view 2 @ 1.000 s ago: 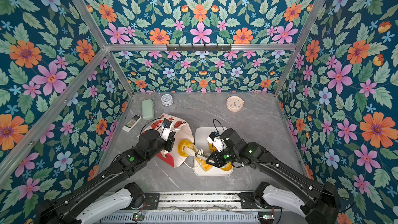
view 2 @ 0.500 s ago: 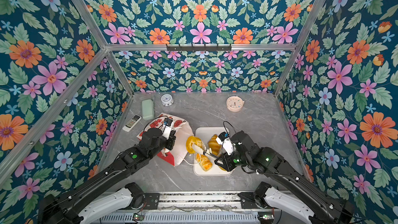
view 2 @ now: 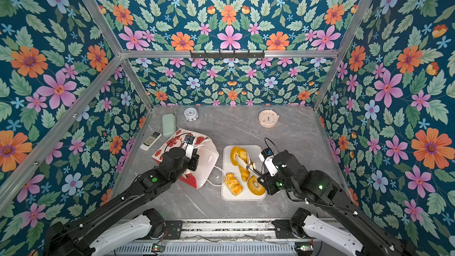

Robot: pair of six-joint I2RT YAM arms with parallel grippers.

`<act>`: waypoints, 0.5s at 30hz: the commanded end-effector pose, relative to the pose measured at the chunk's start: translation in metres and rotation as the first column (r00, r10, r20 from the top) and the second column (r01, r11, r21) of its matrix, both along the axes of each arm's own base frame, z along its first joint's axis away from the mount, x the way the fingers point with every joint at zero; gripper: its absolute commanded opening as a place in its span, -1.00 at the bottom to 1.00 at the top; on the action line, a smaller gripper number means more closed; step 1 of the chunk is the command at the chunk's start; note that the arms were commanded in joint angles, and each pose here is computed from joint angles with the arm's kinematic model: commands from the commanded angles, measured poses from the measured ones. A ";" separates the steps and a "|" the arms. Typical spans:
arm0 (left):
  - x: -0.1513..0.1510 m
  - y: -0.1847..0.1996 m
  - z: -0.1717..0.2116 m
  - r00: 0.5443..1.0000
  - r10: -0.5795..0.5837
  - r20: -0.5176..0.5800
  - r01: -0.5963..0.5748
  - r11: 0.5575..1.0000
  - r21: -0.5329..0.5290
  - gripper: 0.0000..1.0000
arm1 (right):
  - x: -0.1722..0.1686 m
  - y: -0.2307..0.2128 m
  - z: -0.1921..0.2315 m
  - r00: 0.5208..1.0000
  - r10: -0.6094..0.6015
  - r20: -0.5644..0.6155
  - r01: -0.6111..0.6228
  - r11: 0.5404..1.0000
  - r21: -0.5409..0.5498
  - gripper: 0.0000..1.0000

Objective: Take the fake bread out of the paper bag
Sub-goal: 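Lower the striped bread with the right tongs beside the croissant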

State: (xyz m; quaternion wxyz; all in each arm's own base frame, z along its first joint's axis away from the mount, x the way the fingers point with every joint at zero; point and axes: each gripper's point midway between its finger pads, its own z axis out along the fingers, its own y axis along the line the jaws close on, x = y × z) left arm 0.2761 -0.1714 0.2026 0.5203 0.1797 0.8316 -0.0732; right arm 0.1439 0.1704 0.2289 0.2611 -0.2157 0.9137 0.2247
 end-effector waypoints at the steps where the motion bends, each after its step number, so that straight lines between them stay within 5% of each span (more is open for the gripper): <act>1: 0.002 0.003 0.009 0.999 0.028 0.026 -0.027 0.999 -0.036 -1.00 | 0.020 -0.002 0.007 0.997 -0.023 0.078 0.027 0.998 -0.058 -1.00; 15: -0.003 0.009 0.014 0.999 0.044 0.032 -0.041 0.997 -0.072 -1.00 | 0.075 0.028 -0.008 0.985 0.097 0.146 -0.047 0.949 -0.312 -1.00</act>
